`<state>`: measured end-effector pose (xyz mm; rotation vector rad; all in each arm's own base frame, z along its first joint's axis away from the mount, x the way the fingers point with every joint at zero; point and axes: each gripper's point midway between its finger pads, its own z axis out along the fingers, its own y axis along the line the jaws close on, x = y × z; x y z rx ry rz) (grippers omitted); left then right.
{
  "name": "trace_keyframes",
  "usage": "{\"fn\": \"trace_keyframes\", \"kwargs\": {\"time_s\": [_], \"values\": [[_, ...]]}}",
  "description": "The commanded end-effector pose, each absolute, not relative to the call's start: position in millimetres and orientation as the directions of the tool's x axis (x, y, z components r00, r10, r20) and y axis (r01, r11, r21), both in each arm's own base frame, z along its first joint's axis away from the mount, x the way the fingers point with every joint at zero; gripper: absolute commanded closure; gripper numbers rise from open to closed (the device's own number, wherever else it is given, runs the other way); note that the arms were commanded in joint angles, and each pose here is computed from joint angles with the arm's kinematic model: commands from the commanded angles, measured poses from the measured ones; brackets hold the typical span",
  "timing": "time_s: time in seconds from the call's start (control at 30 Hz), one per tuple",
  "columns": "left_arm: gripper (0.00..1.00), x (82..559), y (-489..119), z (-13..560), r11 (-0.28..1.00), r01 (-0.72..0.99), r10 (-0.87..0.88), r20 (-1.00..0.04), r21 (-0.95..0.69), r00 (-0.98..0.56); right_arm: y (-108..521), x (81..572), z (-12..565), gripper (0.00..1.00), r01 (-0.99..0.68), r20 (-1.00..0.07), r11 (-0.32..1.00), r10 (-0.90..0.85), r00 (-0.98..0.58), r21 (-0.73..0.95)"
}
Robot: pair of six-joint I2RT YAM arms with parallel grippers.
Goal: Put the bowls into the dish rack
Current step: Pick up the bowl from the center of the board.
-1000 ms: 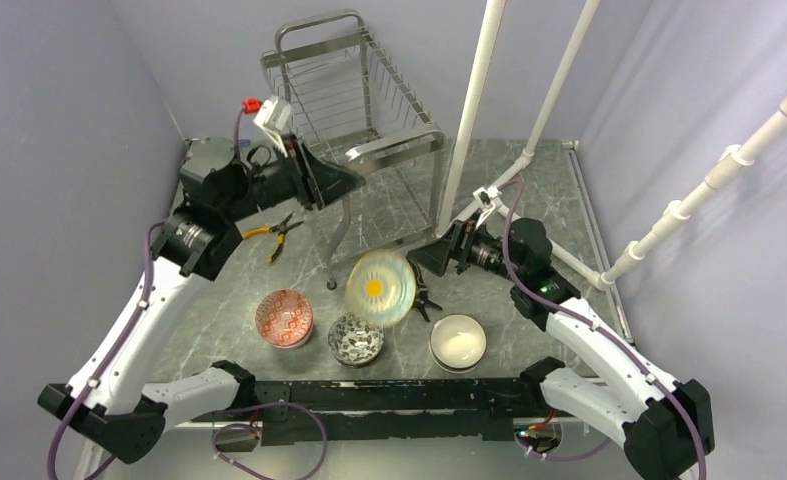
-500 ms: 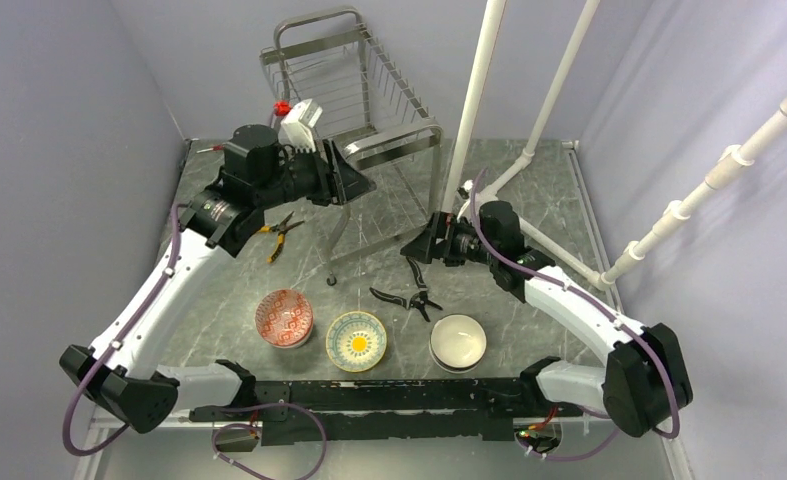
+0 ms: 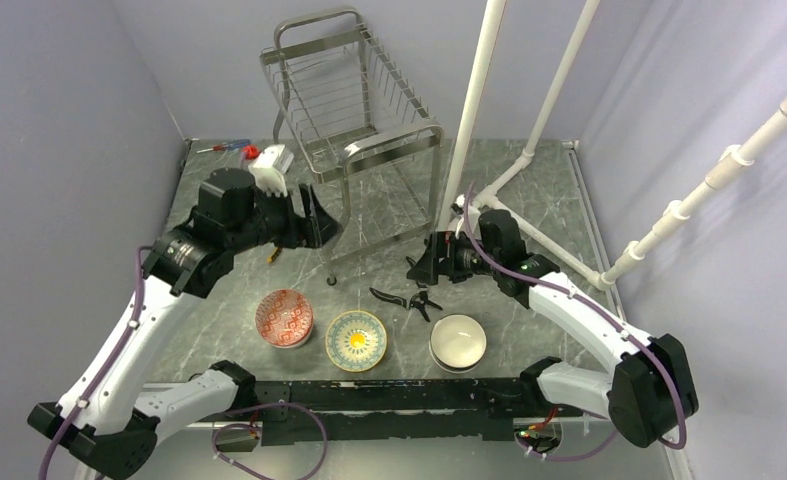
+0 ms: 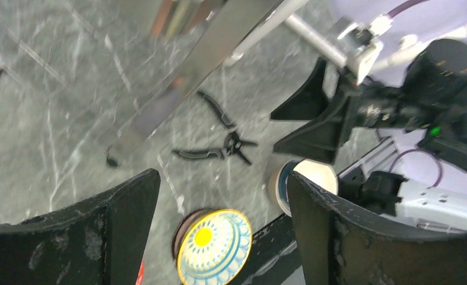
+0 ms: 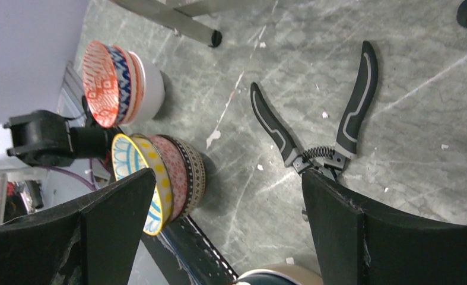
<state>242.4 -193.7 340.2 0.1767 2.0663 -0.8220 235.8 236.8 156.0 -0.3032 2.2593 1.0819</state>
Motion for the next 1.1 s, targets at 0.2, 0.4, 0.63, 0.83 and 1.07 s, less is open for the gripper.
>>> {"fn": "trace_keyframes", "kwargs": {"time_s": [0.2, 0.4, 0.63, 0.83, 1.07], "values": [[0.13, 210.1, -164.8, 282.4, 0.814, 0.258, -0.235, -0.702, -0.520, -0.672, 246.8, 212.1, 142.3, 0.04, -0.574, -0.674, 0.611, -0.087, -0.734, 0.546], [0.12, 203.9, -164.3, 260.7, 0.802, 0.228, -0.268, -0.674, -0.552, -0.688, 258.3, 204.7, 138.4, 0.05, -0.622, -0.701, 0.615, -0.151, -0.697, 0.485], [0.11, 202.1, -168.1, 234.2, 0.772, 0.226, -0.311, -0.662, -0.595, -0.682, 278.3, 191.2, 147.4, 0.07, -0.675, -0.746, 0.581, -0.167, -0.645, 0.454], [0.10, 202.3, -168.0, 220.3, 0.756, 0.213, -0.347, -0.655, -0.618, -0.671, 297.6, 183.2, 141.3, 0.13, -0.694, -0.760, 0.591, -0.198, -0.619, 0.411], [0.10, 202.7, -169.0, 219.9, 0.759, 0.228, -0.332, -0.663, -0.610, -0.671, 321.4, 174.7, 127.1, 0.28, -0.712, -0.743, 0.611, -0.285, -0.606, 0.346]]}}
